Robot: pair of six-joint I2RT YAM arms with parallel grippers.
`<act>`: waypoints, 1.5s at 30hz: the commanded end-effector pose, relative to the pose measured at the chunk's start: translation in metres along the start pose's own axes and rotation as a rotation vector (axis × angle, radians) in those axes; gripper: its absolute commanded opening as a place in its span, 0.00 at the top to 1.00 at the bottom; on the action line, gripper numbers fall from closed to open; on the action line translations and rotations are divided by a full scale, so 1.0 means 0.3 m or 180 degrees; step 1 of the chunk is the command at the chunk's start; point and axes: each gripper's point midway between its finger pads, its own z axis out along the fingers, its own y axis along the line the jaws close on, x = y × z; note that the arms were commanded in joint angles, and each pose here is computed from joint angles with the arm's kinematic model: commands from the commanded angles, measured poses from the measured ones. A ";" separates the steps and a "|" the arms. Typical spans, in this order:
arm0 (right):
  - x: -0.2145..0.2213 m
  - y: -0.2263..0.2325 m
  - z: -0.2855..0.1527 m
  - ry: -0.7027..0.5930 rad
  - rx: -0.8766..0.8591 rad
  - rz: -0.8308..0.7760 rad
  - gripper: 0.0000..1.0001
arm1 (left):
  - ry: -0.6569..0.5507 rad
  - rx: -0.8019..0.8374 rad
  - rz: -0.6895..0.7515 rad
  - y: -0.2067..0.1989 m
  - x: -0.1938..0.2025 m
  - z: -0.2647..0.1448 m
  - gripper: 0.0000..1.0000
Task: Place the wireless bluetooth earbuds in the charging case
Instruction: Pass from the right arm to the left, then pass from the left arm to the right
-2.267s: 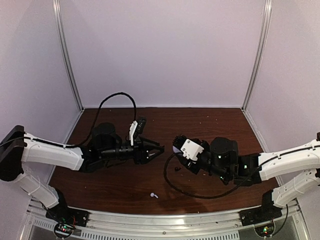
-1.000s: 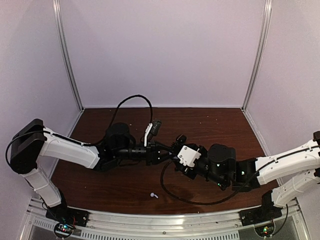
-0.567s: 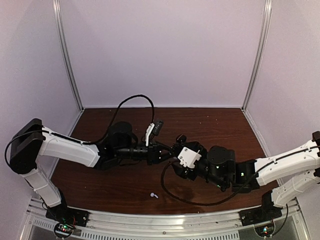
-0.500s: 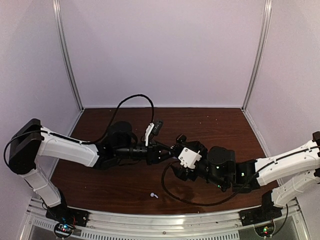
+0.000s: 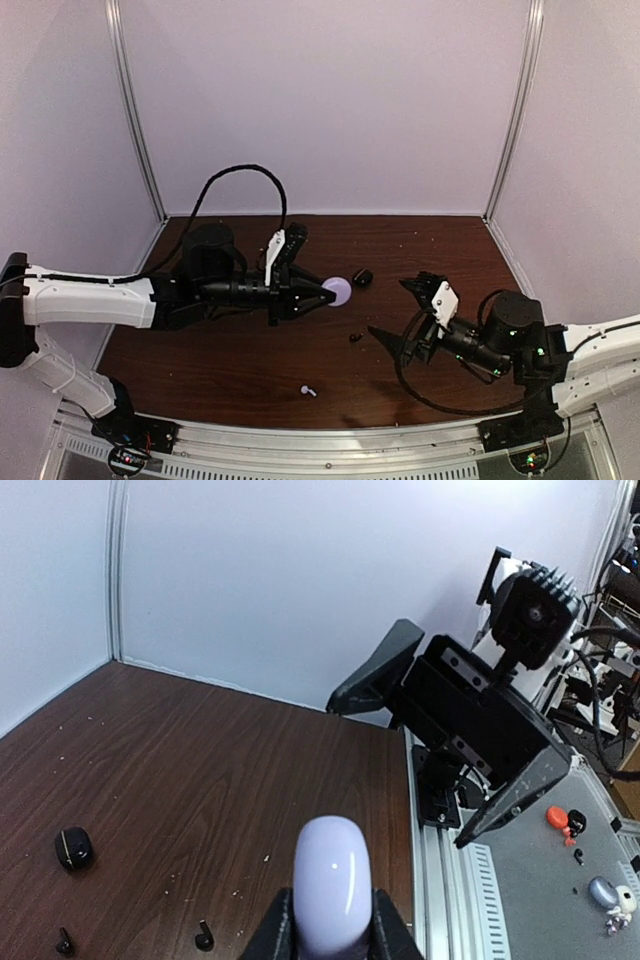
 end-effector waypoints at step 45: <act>-0.011 0.288 0.036 0.0797 -0.1609 0.0232 0.53 | 0.0676 0.0974 0.1116 -0.248 0.074 0.033 0.94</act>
